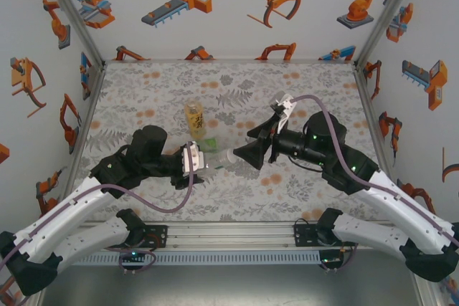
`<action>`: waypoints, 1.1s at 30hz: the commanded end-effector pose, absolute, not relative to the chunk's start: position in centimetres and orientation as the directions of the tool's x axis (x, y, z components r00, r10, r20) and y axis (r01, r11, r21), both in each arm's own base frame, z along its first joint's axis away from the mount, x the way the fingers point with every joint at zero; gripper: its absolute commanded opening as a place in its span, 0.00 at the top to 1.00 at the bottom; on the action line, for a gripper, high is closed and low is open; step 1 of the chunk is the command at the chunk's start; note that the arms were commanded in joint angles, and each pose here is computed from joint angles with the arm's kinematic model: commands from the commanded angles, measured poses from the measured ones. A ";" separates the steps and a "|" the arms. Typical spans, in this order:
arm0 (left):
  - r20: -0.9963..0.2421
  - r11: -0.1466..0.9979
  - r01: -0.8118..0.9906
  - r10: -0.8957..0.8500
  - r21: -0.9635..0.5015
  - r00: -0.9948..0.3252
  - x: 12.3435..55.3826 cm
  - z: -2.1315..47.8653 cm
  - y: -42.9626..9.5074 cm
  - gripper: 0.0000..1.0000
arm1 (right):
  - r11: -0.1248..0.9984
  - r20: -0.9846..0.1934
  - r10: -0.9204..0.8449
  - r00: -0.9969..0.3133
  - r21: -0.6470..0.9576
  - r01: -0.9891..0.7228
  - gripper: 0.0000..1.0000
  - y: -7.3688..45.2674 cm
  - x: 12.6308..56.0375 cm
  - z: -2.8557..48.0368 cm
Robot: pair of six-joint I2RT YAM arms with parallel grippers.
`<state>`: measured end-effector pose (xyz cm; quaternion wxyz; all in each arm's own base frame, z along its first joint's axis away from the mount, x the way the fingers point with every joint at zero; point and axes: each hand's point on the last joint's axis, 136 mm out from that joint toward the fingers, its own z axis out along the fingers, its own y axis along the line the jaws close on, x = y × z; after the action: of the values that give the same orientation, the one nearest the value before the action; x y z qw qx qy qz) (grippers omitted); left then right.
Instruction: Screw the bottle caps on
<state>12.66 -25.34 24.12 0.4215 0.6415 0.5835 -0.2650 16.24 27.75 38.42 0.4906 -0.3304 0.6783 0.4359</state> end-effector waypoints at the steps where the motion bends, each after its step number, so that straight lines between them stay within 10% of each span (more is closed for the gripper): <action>1: -0.849 -0.010 0.969 0.481 0.247 0.221 11.9 25.3 -25.8 1.00 | 0.290 -0.990 -0.093 -0.105 0.074 -0.954 0.32 28.1 14.3 40.1; 10: -0.856 -0.051 0.974 0.468 0.221 0.219 11.2 25.3 -26.1 1.00 | -0.084 -0.974 -0.160 0.161 -0.149 -0.985 0.38 28.7 8.5 40.0; 33: -0.858 -0.065 0.977 0.468 0.203 0.210 10.9 25.2 -26.2 1.00 | -0.113 -0.968 -0.174 0.180 -0.162 -0.980 0.45 31.0 10.1 38.1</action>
<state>11.47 -25.89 23.88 0.4010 0.6531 0.5685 -0.2989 10.42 30.74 37.83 0.4673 -0.6077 0.4867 0.4188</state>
